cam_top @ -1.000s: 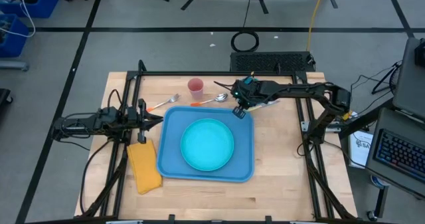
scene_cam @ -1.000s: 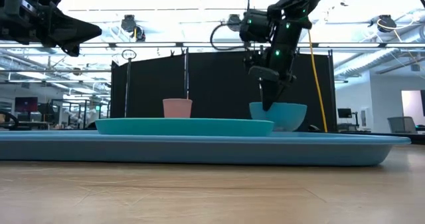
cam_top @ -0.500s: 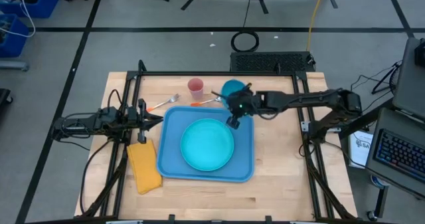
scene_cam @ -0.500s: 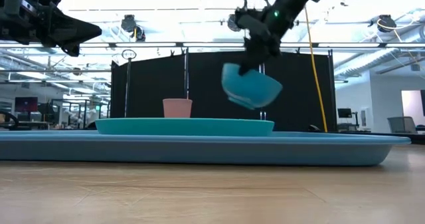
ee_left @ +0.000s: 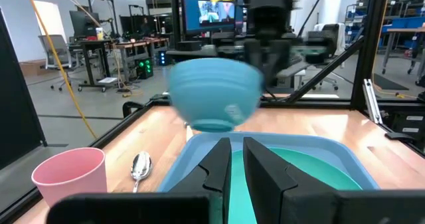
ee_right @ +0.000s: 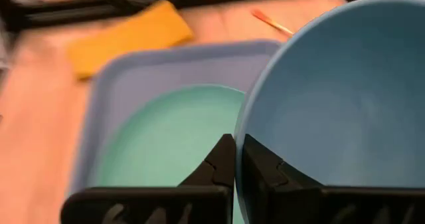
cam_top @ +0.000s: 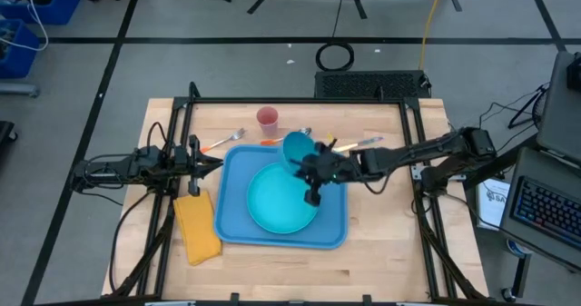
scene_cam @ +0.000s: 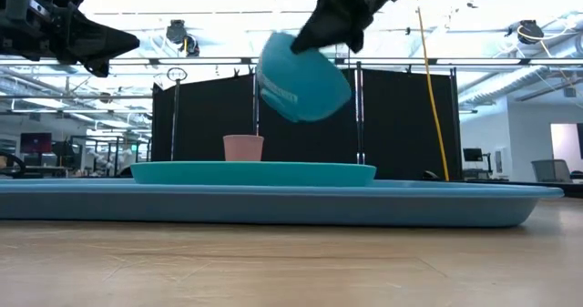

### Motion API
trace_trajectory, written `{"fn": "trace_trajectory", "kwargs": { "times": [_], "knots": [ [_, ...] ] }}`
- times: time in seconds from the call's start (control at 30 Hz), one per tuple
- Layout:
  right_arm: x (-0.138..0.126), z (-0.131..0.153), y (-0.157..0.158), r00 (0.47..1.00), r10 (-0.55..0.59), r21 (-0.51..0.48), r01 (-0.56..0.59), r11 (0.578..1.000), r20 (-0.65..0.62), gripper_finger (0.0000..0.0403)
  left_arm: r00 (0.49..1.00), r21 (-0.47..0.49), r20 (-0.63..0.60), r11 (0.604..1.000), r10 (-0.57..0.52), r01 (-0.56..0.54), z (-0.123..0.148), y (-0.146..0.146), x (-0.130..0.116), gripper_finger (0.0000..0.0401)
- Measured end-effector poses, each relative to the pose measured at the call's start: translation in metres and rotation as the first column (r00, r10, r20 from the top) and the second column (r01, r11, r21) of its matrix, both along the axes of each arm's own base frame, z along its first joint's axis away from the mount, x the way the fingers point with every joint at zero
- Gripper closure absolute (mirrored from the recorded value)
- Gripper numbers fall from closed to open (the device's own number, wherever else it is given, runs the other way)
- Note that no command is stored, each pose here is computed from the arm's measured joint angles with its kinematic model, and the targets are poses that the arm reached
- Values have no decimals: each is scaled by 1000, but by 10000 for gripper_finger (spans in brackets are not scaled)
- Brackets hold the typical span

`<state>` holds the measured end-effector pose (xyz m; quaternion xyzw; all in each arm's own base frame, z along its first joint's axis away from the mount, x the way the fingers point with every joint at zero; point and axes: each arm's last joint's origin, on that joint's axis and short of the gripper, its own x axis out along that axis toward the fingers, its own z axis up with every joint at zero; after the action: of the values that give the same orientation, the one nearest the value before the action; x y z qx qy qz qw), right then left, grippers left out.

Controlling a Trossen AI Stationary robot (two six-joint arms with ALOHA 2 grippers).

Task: Set up tray
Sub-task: Put the bowl on top of the plate

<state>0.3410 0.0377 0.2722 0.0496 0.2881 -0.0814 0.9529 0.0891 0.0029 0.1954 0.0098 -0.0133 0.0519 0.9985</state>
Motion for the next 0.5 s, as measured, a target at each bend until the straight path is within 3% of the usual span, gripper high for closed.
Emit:
{"fn": "trace_trajectory", "kwargs": {
  "times": [0.23, 0.5],
  "knots": [
    [13, -9, 37, 987, 144, 18, -146, 989, 73, 402, 1000, 0, 1, 1000, 1, -1, 0, 0, 0, 354],
    [46, -28, 52, 985, 164, 23, -163, 986, -61, 403, 1000, -5, 2, 1000, 0, 0, 0, 0, 0, 354]
  ]
}}
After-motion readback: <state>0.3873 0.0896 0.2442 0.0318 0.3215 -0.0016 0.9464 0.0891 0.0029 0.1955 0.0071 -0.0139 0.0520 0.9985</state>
